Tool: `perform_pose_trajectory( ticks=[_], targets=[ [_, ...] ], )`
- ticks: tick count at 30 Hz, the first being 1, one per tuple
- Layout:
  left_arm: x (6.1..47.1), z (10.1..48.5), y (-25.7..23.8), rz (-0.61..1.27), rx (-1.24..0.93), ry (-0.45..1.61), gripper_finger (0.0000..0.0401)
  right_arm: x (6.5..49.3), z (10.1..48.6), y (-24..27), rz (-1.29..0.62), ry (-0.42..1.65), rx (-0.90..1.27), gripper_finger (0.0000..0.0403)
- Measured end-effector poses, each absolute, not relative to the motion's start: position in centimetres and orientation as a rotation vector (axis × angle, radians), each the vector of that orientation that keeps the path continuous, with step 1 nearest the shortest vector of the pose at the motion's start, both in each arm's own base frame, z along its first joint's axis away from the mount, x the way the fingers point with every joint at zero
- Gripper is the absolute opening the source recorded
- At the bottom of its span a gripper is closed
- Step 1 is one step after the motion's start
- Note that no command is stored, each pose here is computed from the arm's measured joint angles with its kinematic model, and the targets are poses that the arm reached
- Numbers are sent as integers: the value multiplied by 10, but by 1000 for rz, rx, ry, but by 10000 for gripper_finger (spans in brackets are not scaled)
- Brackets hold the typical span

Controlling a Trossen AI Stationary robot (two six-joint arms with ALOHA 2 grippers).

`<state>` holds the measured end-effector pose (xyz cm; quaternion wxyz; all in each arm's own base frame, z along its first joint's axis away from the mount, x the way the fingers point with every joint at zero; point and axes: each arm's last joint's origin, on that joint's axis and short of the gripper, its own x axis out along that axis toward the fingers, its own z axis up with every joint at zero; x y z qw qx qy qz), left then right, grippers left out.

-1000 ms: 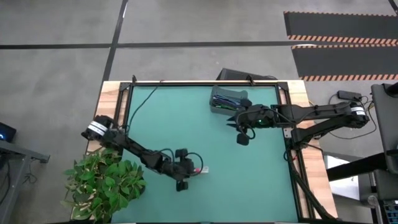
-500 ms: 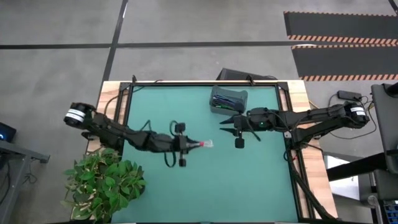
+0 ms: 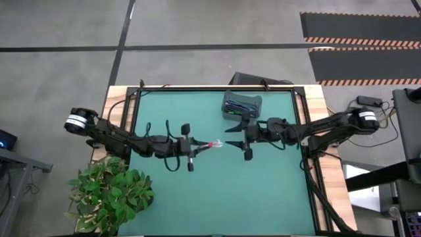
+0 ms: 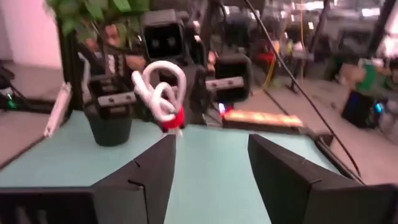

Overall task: Pick and place USB-C Cables
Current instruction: Put the white cable into the black bin

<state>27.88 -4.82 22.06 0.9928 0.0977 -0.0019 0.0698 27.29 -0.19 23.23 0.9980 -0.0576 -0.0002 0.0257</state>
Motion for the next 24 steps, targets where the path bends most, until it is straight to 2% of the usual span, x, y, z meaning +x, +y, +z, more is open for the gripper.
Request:
perform_pose_trajectory(
  ticks=[12,24],
  targets=[
    [279,235,-46,164,181,-137,18,299,213,0,121,-224,-101,199],
    [280,237,-37,192,170,-162,17,339,226,2,207,-312,-115,189]
  ],
)
